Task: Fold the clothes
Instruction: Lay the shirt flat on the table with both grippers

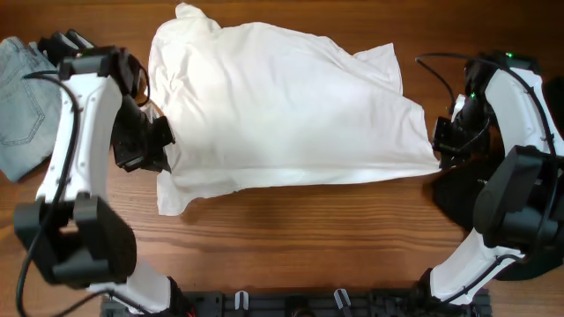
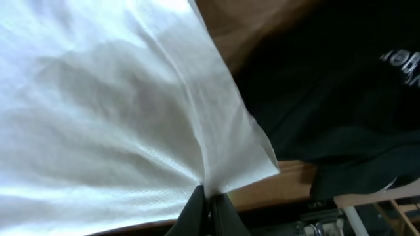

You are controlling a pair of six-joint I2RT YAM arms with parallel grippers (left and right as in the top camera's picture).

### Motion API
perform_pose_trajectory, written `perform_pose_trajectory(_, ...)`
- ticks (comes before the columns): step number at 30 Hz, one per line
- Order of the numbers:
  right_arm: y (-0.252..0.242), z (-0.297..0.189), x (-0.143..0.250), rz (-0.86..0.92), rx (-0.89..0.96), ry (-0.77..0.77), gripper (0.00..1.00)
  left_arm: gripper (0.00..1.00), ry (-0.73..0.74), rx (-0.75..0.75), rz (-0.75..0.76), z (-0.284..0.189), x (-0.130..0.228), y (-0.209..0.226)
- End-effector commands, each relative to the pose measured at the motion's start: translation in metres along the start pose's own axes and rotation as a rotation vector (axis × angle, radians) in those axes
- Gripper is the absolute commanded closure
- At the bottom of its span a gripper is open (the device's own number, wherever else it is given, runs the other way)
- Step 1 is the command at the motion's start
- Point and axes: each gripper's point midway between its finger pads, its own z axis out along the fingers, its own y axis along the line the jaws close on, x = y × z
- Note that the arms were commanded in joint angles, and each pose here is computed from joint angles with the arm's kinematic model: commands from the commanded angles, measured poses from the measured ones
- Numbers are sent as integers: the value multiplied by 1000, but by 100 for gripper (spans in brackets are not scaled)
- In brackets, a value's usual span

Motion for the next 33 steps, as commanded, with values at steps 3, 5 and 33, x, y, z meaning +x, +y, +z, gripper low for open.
perform_pose_trajectory(3, -9, -11, 15, 14, 17, -67, 96, 96, -60, -11, -22, -9, 24, 13)
perform_pose_trajectory(5, -7, -13, 3, 12, 5, -120, 96, 96, -94, 0, -34, -10, 17, 11)
perform_pose_trajectory(33, 56, -18, -125, -83, -37, -572, 40, 30, -417, -30, -217, 25, -131, 5)
